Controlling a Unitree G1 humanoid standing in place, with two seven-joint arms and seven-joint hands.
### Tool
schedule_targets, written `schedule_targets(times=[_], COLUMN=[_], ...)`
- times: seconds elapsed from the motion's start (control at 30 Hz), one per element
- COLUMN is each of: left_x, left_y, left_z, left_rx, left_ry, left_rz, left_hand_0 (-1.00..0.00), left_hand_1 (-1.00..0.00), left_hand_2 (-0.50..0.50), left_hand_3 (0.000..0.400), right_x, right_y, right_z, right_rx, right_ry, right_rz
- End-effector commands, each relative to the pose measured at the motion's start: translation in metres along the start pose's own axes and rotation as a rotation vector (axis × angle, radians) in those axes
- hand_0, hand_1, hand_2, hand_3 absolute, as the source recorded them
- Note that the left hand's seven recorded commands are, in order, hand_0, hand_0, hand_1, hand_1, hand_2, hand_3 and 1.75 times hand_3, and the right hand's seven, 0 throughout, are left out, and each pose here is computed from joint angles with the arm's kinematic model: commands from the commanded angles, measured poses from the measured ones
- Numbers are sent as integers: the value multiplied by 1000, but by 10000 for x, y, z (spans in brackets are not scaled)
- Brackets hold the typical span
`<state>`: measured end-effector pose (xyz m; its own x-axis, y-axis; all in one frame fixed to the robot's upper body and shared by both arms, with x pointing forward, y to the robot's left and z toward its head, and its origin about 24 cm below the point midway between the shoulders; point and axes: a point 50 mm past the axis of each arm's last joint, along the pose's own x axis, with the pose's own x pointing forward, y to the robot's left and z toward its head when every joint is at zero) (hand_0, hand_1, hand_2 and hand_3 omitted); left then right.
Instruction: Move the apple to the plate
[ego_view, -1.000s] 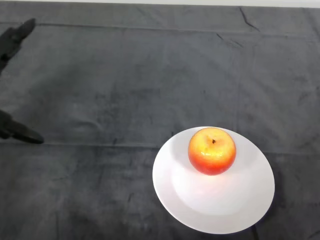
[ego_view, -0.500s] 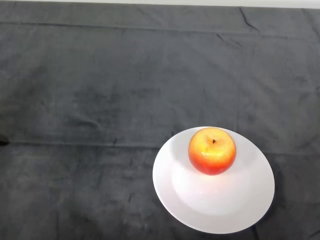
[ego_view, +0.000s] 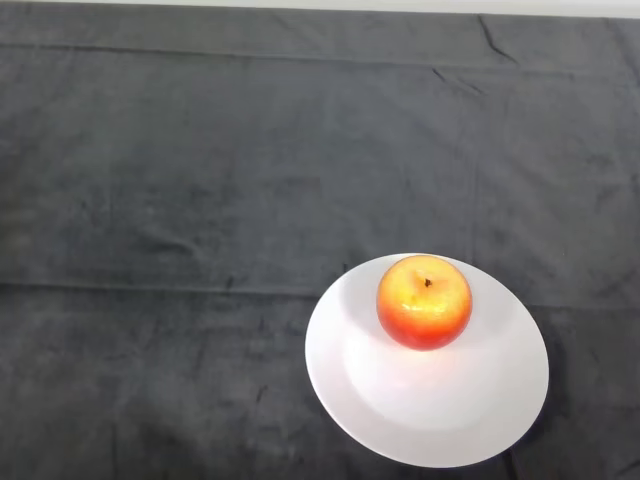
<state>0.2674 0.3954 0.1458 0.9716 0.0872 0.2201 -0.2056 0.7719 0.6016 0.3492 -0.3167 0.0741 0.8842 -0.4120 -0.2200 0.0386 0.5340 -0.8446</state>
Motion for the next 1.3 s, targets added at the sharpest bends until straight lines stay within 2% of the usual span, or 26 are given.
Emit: schedule_targets(times=[0.03,0.3,0.67,0.97,1.3], left_x=[-108,-269,-508,-561,-603], left_y=[259,463,740,798,821], left_z=[-13,-119,-228,-265,-289], left_rx=[43,12,-64,-110,-131], left_ry=[17,60,100,105,106], left_rz=[40,133,308,409,444], left_hand_0=[0,0,0,0,0], left_hand_1=[0,0,0,0,0], left_hand_2=[0,0,0,0,0], left_hand_3=[0,0,0,0,0], right_x=[-30,-28,-26,-24,-23], right_y=[55,54,53,53,53], right_z=[-172,-172,-171,-171,-171], right_rx=[-3,-4,-5,-6,-6], right_ry=[50,50,51,51,51], right_rz=[22,22,22,22,22])
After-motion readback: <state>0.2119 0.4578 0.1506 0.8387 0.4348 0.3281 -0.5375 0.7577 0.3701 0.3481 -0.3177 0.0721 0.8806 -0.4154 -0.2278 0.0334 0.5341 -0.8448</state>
